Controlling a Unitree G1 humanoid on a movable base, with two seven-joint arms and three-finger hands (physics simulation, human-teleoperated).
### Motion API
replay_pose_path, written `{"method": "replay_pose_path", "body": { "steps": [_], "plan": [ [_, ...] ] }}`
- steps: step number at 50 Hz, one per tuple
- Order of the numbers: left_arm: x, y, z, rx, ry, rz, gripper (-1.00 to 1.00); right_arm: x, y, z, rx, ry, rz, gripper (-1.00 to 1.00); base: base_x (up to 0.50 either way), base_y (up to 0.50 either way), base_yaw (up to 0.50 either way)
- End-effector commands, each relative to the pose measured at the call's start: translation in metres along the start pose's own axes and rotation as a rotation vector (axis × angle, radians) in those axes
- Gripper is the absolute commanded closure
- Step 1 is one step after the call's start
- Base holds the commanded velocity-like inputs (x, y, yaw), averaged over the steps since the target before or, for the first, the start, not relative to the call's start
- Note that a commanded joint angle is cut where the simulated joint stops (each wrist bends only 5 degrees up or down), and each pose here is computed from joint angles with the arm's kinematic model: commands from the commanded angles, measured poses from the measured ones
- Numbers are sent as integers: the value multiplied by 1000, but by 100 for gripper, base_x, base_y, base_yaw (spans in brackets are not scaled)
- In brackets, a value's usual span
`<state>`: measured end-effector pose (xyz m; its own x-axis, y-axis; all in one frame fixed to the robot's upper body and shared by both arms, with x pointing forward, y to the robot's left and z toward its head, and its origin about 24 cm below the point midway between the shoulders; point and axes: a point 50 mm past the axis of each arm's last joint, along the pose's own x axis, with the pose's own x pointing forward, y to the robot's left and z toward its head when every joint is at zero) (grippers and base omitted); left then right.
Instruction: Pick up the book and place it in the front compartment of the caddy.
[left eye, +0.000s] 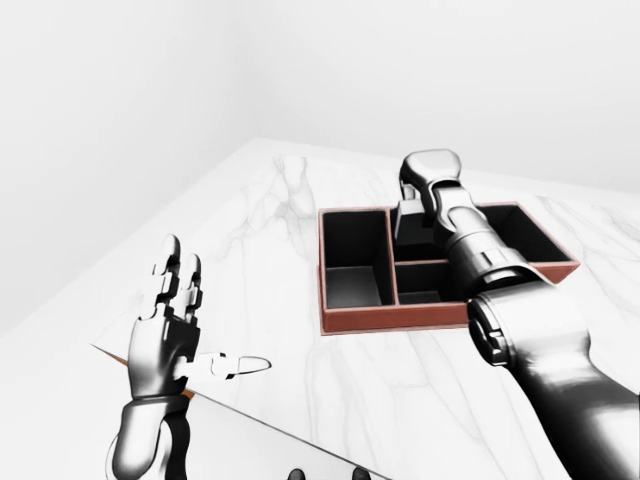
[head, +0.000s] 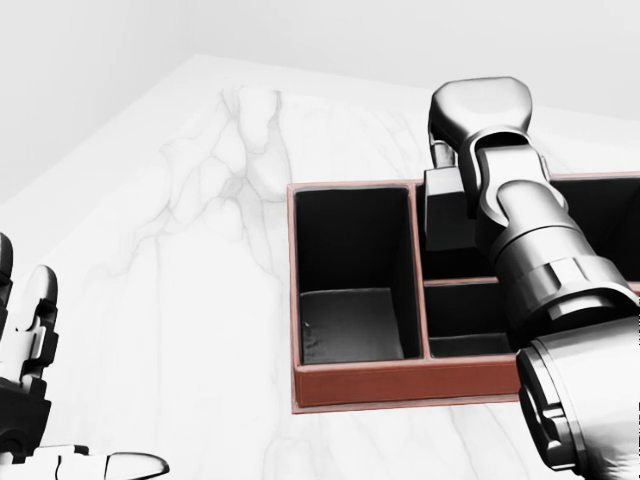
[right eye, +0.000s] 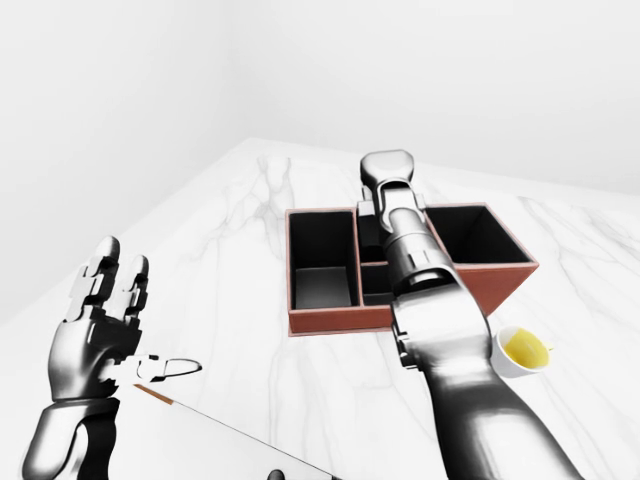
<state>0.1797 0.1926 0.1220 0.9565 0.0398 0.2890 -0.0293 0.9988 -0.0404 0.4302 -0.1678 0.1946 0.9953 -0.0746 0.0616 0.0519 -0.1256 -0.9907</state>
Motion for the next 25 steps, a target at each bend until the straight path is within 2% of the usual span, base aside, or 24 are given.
{"method": "replay_pose_path", "body": {
  "steps": [1, 8, 25],
  "plan": [
    [4, 1, -10, -11, 30, 14, -100, 1, -13, 11, -89, -35, -108, 100, 0, 0, 0],
    [4, 0, -10, -10, 31, 14, -100, 0, -14, 18, -111, -56, -144, 100, 0, 0, 0],
    [4, 0, -9, -11, 29, 15, -100, -1, -4, 14, -137, -51, -124, 100, 0, 0, 0]
  ]
}}
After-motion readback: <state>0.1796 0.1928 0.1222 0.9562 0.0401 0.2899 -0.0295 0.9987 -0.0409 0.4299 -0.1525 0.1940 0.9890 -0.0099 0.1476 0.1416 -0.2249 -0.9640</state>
